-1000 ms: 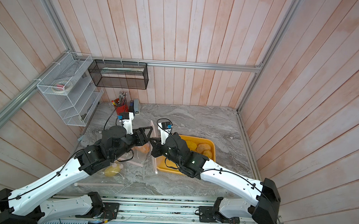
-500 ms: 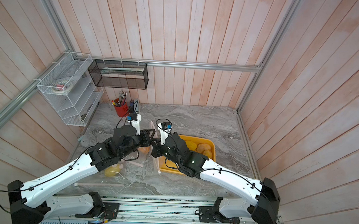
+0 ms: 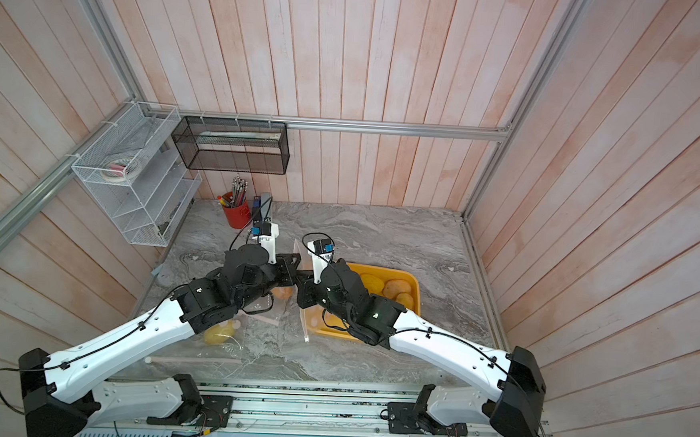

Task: Put the potatoes into a zipper bag and zip it
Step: Open the zipper of the food storage bag.

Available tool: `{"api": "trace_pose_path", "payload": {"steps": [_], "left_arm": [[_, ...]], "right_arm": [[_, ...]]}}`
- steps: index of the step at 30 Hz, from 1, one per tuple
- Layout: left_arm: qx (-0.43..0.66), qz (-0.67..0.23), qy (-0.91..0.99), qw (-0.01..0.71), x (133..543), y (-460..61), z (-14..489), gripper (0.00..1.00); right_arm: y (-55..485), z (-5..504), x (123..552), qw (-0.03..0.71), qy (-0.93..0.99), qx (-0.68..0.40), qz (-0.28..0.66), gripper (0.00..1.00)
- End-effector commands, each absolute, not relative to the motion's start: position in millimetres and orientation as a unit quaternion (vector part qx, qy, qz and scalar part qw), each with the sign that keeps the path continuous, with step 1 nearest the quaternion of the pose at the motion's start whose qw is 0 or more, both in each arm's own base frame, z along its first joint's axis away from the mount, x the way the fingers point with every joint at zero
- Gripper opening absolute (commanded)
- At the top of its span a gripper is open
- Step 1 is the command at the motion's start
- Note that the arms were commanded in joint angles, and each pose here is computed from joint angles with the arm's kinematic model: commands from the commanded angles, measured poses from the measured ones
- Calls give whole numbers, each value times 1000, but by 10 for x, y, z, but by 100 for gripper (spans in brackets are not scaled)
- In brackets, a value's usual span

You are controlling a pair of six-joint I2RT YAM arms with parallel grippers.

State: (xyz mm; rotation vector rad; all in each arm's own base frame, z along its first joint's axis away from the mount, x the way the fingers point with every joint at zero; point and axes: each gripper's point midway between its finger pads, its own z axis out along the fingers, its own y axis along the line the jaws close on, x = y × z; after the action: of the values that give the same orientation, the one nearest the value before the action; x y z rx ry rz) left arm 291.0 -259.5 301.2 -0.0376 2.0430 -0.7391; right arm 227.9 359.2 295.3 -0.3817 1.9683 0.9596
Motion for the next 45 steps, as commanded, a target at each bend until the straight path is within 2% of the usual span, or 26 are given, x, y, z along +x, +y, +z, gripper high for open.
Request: {"api": "trace_pose_path", "payload": {"steps": [1,9,16,26,27,30,33,41,45], "left_arm": [[-18,-283,841,460,2926,-2553,2919,0],[-22,-284,841,459,2931,-2543,2934,0],[-22,-285,841,460,2927,-2539,2944,0],[-22,-284,841,460,2924,-2534,2968,0],[-22,-285,841,460,2926,-2532,2974,0],[-19,-285,841,459,2914,-2529,2990,0],[-12,-287,844,453,2878,-2534,2988,0],[6,-312,853,419,2727,-2636,2842,33],[11,-323,853,409,2671,-2693,2802,35]], "right_arm": [[3453,3231,2286,474,775,-136,396,16],[3232,3206,2265,486,778,-118,381,21],[3416,3056,2294,464,791,-141,374,34],[3436,2741,2473,447,817,-132,340,35],[3436,2732,2489,446,818,-132,339,29],[3413,2773,2516,451,815,-126,340,0],[3371,2839,2526,459,811,-119,343,0],[3327,2961,2553,472,800,-103,355,0],[3306,2979,2598,475,800,-96,355,0]]}}
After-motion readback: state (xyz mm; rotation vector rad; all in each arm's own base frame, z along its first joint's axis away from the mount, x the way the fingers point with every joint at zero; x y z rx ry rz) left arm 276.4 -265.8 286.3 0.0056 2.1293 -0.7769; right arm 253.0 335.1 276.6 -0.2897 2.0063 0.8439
